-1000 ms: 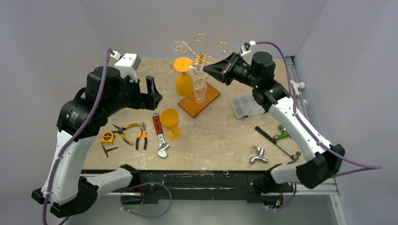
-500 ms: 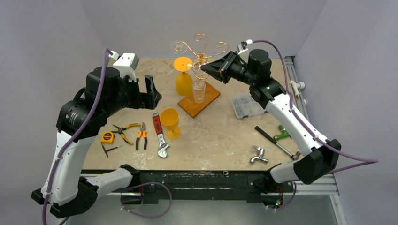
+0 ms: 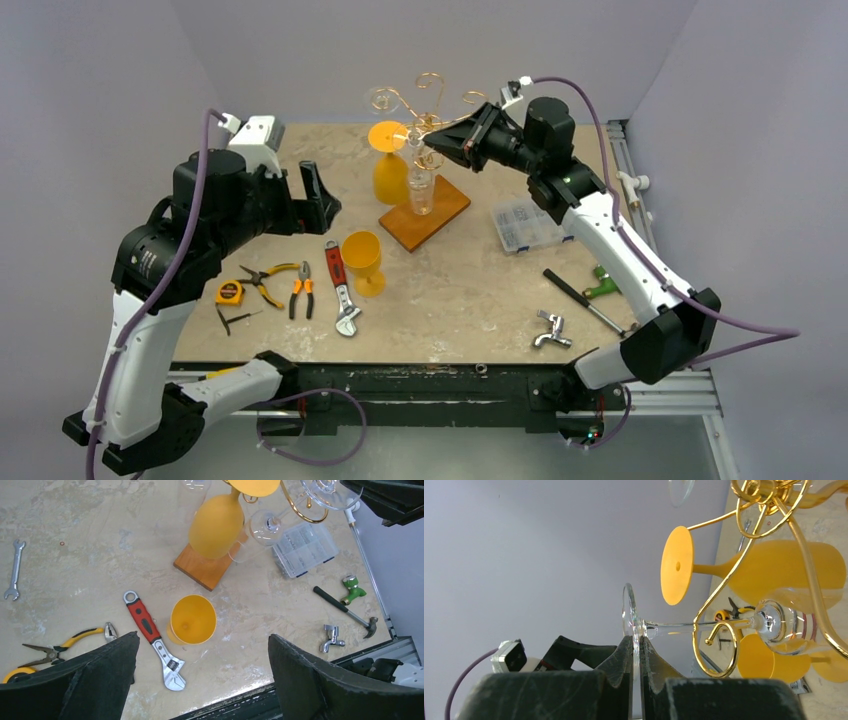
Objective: Take the wine glass off the wine glass rack
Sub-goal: Pick up the wine glass from the wine rack, then place the wine glass at the center of the board.
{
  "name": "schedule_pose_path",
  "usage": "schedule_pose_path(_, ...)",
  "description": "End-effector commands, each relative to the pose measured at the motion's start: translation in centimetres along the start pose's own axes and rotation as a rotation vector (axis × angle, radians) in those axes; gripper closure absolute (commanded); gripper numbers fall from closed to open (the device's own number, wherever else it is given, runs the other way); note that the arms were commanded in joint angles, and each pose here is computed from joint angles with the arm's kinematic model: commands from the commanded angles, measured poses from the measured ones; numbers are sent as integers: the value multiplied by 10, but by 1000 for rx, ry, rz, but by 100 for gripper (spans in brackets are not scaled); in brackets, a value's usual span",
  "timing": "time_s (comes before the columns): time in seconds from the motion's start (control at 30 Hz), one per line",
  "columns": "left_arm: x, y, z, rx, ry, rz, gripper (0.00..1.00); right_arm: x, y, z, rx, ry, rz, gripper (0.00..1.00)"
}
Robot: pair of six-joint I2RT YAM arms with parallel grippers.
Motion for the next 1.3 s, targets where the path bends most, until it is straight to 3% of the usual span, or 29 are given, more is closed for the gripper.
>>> schedule_pose_path(0.0, 0, -7, -6, -50, 32, -42, 4, -12, -7, 47, -102, -162, -14, 100)
schedule_pose_path(0.6, 6, -11, -17, -70, 83, -22, 5, -31, -25, 27, -104, -56, -93, 100)
schedule_pose_path(1.27, 1, 0, -23, -135, 145, 21, 2, -56, -34, 36, -162, -24, -126, 100)
Point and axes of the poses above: each gripper's point midway between its finger pads, its own x axis out along the fingers, its own z axis along the line the jaws close on, y = z × x, the point moved 6 cm from there along -x, back along the fingers, and after that the axes turned 7 degrees about -x, right-handed, at the moved point
